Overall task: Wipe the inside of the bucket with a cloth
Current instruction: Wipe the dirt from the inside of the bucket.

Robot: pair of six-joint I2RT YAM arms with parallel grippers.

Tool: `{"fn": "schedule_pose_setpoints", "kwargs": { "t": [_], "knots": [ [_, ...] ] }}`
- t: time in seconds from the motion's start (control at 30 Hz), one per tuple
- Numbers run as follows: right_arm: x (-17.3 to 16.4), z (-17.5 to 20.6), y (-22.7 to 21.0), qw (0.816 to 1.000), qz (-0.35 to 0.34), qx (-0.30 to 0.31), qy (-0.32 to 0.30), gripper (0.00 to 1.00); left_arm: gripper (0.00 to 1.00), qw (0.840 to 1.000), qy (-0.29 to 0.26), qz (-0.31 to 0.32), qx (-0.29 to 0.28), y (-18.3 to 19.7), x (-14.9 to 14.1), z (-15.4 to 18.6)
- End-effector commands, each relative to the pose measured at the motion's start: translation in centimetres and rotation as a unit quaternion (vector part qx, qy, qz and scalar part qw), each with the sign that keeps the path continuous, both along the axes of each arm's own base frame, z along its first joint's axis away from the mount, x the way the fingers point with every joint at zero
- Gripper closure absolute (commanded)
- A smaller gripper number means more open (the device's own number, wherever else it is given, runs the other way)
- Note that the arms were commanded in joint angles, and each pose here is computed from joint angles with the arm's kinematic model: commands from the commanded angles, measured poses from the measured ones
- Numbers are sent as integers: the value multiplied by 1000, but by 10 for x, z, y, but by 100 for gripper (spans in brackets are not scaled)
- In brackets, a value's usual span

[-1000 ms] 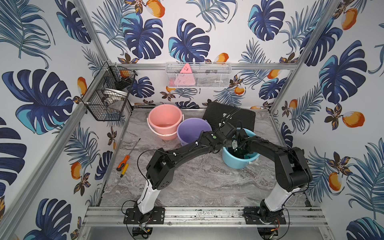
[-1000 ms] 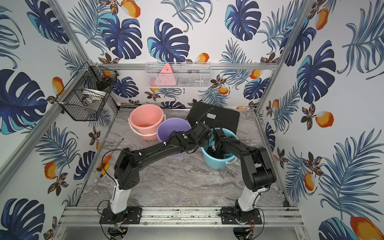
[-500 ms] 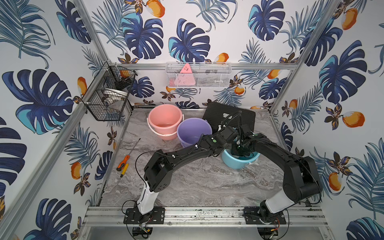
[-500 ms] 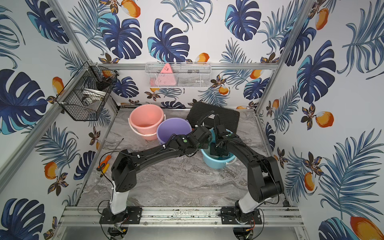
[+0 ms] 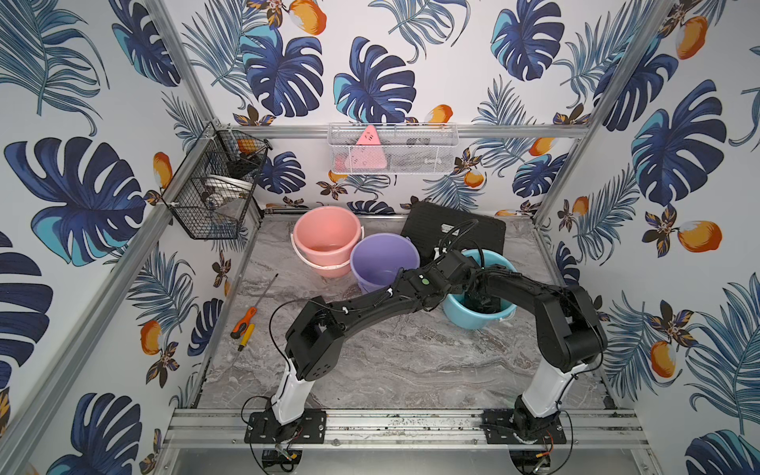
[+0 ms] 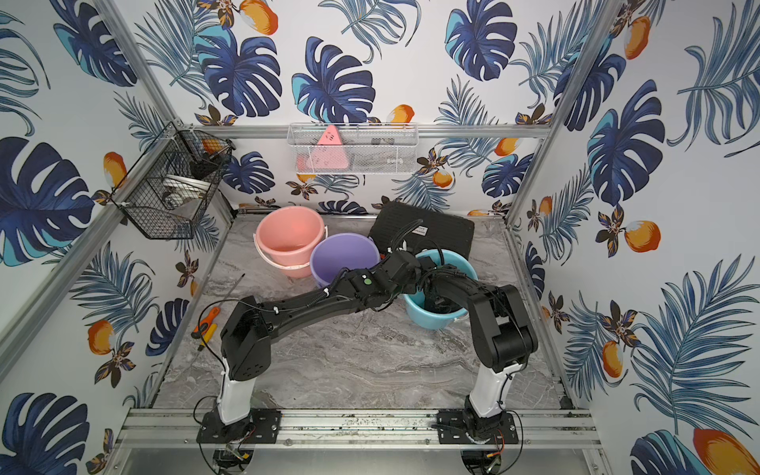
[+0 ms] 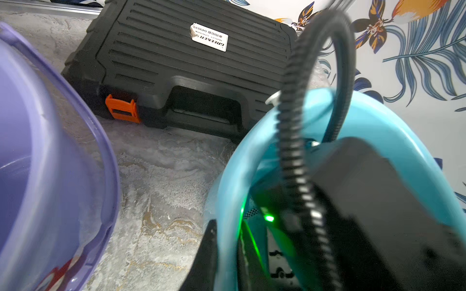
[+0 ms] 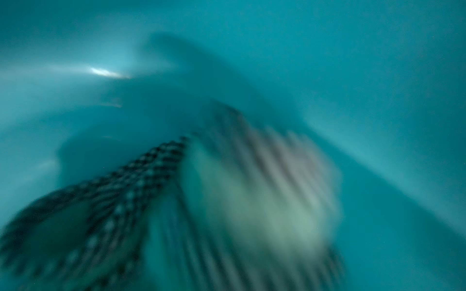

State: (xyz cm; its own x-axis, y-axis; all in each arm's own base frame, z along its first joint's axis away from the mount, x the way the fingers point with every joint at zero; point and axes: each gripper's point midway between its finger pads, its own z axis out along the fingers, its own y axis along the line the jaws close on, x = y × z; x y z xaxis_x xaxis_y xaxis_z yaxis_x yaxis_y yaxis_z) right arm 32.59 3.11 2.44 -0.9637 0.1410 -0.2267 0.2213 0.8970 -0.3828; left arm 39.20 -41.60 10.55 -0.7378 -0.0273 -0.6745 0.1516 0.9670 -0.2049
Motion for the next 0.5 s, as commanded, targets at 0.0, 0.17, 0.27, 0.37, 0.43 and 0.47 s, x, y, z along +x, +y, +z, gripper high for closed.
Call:
{"fn": "schedule_pose_setpoints", "kwargs": {
  "t": [0.0,0.17,0.27,0.37,0.43,0.47],
  "knots": [
    [9,-11,5,999,-31,20,-2,100,100,996,42,-38,72,15,-22,-25],
    [6,-31,40,991,-28,124,31,100,100,996,41,-39,74,17,-22,-25],
    [9,-34,82,971,8,239,30,100,100,995,43,-39,76,17,-23,-24],
    [11,-20,122,934,54,354,8,100,100,995,42,-37,77,17,-22,-23],
    [15,-4,138,913,79,399,-15,100,100,995,42,-36,77,17,-22,-23],
    [17,6,145,904,91,417,-27,100,100,996,43,-36,76,17,-22,-22]
  ]
}}
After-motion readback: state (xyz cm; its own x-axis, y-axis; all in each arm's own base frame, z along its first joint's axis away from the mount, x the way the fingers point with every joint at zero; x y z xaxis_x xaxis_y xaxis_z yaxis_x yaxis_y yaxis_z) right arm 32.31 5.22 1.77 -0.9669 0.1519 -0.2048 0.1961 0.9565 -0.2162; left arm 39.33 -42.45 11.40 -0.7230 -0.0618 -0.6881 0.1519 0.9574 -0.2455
